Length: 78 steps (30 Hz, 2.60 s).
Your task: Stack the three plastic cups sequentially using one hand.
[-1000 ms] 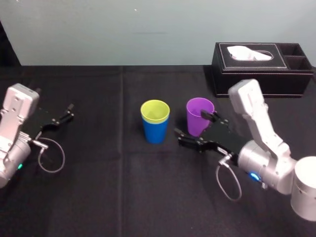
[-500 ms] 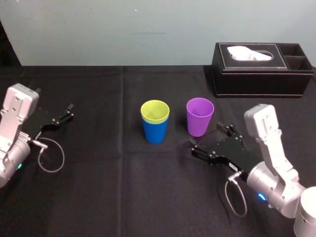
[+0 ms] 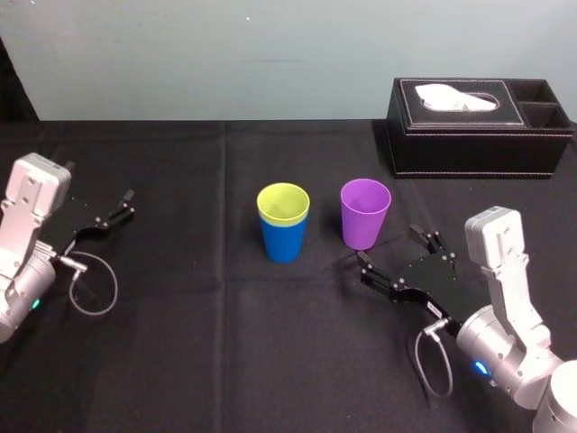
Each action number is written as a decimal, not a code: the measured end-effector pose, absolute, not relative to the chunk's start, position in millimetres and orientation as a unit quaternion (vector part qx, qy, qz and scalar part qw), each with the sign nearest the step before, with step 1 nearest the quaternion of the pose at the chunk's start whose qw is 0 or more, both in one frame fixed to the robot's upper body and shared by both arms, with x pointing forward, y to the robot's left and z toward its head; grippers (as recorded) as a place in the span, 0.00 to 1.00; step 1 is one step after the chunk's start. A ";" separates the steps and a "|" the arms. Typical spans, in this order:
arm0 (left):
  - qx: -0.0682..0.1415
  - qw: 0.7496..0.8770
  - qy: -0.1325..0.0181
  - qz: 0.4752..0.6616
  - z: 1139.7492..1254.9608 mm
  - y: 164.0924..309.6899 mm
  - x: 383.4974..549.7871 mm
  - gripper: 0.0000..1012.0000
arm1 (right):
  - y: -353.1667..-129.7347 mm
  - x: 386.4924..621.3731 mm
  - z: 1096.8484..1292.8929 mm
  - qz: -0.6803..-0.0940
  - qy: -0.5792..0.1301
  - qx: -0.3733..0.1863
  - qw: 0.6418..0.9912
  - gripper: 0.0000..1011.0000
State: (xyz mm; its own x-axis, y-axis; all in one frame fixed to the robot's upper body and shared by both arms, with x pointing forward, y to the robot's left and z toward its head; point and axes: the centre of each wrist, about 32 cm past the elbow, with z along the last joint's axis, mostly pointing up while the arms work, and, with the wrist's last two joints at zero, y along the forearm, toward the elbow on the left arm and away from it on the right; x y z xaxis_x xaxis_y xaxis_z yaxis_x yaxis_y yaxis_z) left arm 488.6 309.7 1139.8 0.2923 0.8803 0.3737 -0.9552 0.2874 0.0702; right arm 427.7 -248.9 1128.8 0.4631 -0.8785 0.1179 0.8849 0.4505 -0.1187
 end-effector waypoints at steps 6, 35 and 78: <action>0.141 0.791 -0.132 0.580 1139.8 309.6 488.6 1.00 | -247.7 433.5 1127.6 -0.522 -0.017 -0.078 0.849 0.99; 0.141 0.791 -0.132 0.580 1139.8 309.7 488.6 1.00 | -250.6 488.3 1125.4 -0.518 0.030 -0.071 0.852 0.99; 0.141 0.791 -0.132 0.580 1139.8 309.6 488.6 1.00 | -235.6 519.8 1116.9 -0.499 0.038 -0.061 0.864 0.94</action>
